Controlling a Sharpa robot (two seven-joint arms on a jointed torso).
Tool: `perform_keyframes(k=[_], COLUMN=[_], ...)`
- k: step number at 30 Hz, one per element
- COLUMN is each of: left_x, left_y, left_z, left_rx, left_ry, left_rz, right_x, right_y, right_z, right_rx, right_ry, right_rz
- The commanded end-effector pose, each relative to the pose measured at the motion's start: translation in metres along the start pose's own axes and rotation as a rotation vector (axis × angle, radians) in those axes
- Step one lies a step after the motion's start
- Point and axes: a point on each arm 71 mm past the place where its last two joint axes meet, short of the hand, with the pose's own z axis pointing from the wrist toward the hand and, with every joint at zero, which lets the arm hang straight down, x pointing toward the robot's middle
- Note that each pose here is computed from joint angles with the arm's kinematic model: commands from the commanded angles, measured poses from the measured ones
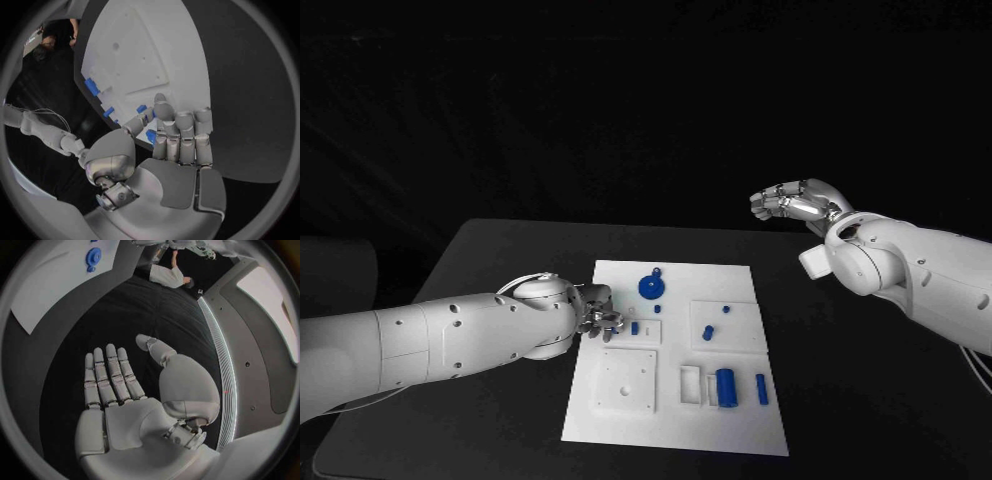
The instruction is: Assemble the parts on the task board
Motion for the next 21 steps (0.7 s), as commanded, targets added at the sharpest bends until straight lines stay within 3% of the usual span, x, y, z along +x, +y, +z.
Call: perform_keyframes(k=[1,21], left_x=[0.0051,0.0070], left_y=[0.0024,0.0051], left_z=[0.0000,0.0031], left_rx=[-0.012,-0.048], left_ry=[0.030,0.078], left_rz=[0.008,0.010], right_x=[0.0016,0.0008], right_y=[0.0007,0.0004], right_z=[0.0000,-0.0005], right_rx=[-0.008,-0.007], right_ry=[0.018,0.016], right_rz=[-0.001,-0.002])
